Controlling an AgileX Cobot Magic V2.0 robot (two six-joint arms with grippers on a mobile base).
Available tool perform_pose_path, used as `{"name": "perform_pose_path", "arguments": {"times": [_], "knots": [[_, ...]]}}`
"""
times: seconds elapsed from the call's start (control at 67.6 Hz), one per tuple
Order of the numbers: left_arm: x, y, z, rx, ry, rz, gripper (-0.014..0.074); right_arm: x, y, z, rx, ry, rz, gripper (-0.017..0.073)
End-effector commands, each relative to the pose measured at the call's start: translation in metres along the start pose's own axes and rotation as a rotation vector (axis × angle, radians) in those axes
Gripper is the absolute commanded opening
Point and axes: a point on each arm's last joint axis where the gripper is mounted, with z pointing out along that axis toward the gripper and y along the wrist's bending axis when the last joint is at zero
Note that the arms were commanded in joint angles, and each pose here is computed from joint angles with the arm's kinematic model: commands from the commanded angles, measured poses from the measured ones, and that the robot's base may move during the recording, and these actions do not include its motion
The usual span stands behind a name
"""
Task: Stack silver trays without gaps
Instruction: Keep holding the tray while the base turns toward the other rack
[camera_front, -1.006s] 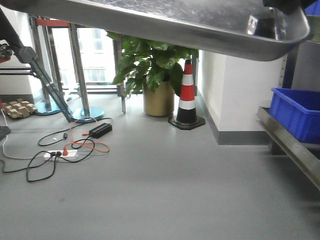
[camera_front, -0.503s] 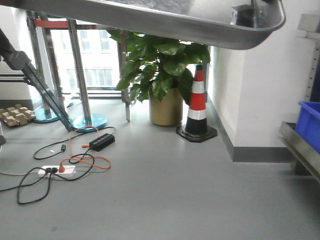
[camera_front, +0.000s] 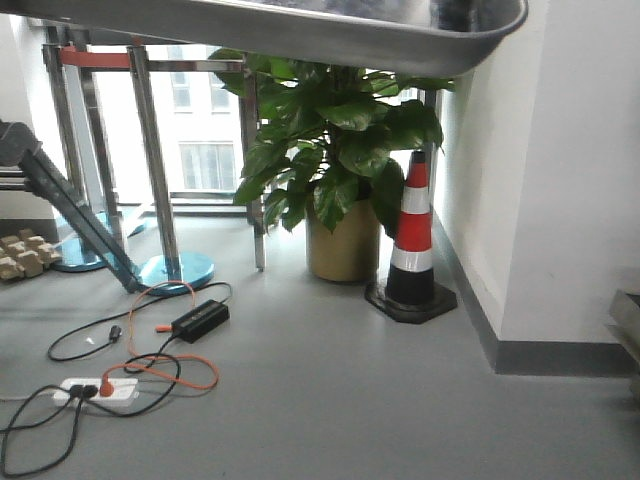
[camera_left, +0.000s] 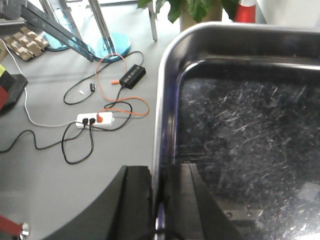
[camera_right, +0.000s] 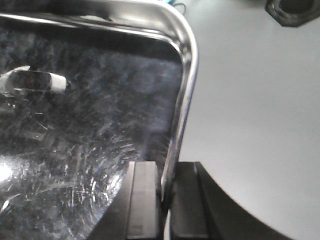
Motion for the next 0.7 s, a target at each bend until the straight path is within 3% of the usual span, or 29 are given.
{"name": "perform_pose_path", "arguments": {"times": [0.0, 0.681], "knots": [[-0.0035, -0.0166, -0.0021, 0.147, -0.045, 0.008, -0.0010, -0.0114, 0.0237, -0.0080, -0.242, -0.114, -0.013, -0.0015], [-0.0035, -0.0166, -0.0021, 0.147, -0.045, 0.008, -0.0010, -0.0124, 0.0257, -0.0087, -0.265, -0.126, -0.013, -0.0015]]}}
